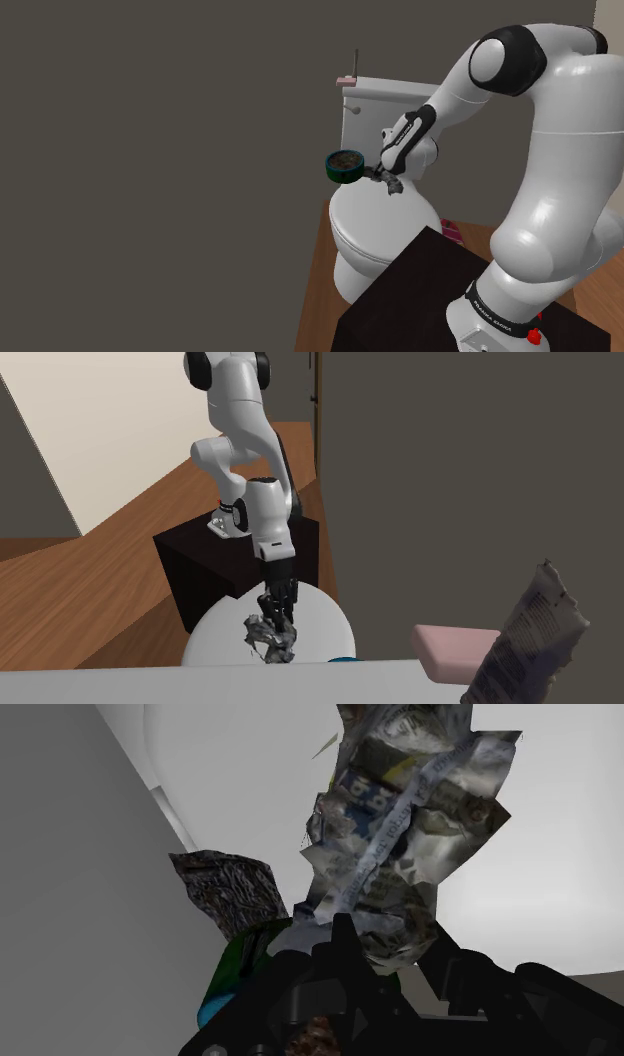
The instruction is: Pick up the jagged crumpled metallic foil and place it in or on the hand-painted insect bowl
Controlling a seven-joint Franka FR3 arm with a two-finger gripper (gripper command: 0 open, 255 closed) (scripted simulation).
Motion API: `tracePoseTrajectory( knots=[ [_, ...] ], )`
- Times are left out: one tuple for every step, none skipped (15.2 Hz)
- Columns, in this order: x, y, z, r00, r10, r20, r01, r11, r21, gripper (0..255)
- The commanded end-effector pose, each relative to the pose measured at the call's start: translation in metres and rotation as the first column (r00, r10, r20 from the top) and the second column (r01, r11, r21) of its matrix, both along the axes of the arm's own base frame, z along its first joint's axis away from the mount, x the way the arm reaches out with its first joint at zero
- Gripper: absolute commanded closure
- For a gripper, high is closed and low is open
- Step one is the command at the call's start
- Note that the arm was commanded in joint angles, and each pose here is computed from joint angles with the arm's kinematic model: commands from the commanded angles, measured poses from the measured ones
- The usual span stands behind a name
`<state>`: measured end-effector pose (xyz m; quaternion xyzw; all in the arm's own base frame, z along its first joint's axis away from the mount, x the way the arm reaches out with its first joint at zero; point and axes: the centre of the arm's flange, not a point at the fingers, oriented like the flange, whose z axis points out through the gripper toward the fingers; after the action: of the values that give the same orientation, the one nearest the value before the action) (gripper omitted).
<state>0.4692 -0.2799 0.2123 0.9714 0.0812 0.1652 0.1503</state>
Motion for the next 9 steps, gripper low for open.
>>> tracePoseTrajectory(
  knots=[
    [0.0,0.0,0.011,1.0,0.0,0.0,0.0,1.0,0.0,255],
    [0.0,0.0,0.016,1.0,0.0,0.0,0.0,1.0,0.0,255],
    [0.0,0.0,0.021,1.0,0.0,0.0,0.0,1.0,0.0,255],
    [0.0,0.0,0.027,1.0,0.0,0.0,0.0,1.0,0.0,255],
    [0.0,0.0,0.032,1.0,0.0,0.0,0.0,1.0,0.0,255],
    [0.0,0.0,0.037,1.0,0.0,0.0,0.0,1.0,0.0,255],
    [0.0,0.0,0.042,1.0,0.0,0.0,0.0,1.0,0.0,255],
    [0.0,0.0,0.048,1.0,0.0,0.0,0.0,1.0,0.0,255],
    [0.0,0.0,0.053,1.0,0.0,0.0,0.0,1.0,0.0,255]
  ],
)
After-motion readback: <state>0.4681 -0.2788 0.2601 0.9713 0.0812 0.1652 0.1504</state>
